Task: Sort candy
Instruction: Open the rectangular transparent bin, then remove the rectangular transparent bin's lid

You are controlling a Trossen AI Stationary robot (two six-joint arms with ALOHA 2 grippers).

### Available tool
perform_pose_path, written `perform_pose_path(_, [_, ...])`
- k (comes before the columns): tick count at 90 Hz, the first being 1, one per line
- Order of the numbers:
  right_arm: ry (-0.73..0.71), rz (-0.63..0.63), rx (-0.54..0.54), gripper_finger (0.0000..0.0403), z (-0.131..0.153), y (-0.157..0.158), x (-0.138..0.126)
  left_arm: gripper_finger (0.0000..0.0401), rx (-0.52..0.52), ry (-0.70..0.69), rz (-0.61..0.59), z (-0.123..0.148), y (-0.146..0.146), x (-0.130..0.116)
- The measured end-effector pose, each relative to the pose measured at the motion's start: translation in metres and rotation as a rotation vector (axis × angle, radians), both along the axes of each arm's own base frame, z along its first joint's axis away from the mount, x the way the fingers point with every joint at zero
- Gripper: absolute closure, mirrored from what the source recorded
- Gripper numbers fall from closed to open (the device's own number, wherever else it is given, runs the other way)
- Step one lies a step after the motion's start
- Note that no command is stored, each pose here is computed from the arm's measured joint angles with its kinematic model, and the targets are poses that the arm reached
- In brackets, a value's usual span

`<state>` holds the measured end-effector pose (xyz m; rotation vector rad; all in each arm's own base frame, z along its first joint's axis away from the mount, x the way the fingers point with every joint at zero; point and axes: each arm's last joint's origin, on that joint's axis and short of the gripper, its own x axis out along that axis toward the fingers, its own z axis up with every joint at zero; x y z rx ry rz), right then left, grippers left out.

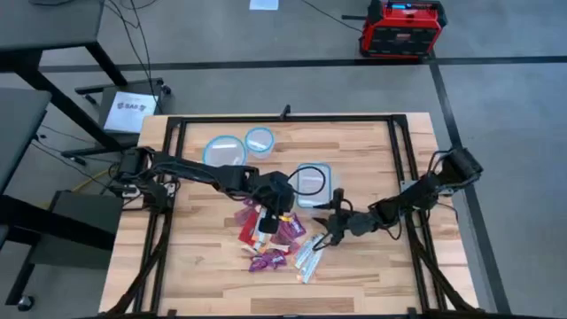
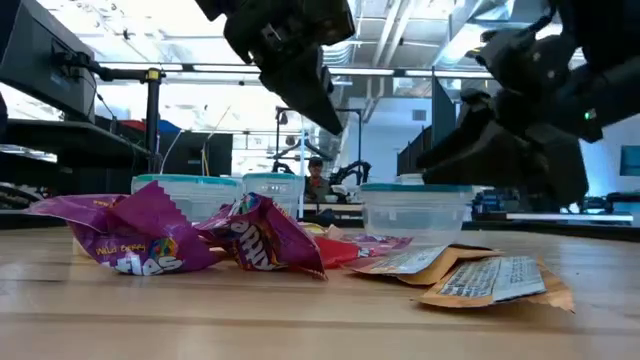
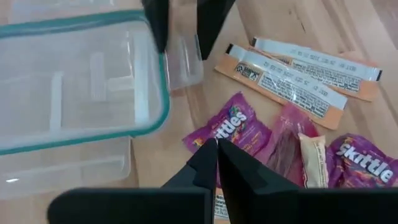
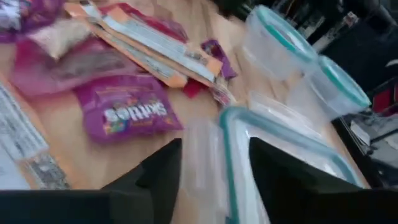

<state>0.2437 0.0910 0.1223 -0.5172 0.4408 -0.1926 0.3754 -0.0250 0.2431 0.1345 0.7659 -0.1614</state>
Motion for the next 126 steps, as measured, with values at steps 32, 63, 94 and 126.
perform_pose_path(32, [0.007, -0.015, 0.001, 0.0399, 0.012, -0.003, 0.0, 0.0401, 0.011, 0.0, -0.008, 0.0, 0.001, 0.0])
perform_pose_path(63, [0.018, -0.03, 0.006, 0.0402, 0.026, -0.004, 0.006, 0.0401, 0.029, -0.001, -0.025, 0.0, 0.002, 0.0])
perform_pose_path(94, [0.014, -0.032, 0.021, 0.0403, 0.027, -0.004, 0.006, 0.0401, 0.029, 0.0, -0.026, 0.0, 0.002, 0.0])
perform_pose_path(126, [0.012, -0.034, 0.025, 0.0403, 0.027, -0.004, 0.006, 0.0401, 0.031, -0.001, -0.027, 0.0, 0.002, 0.0])
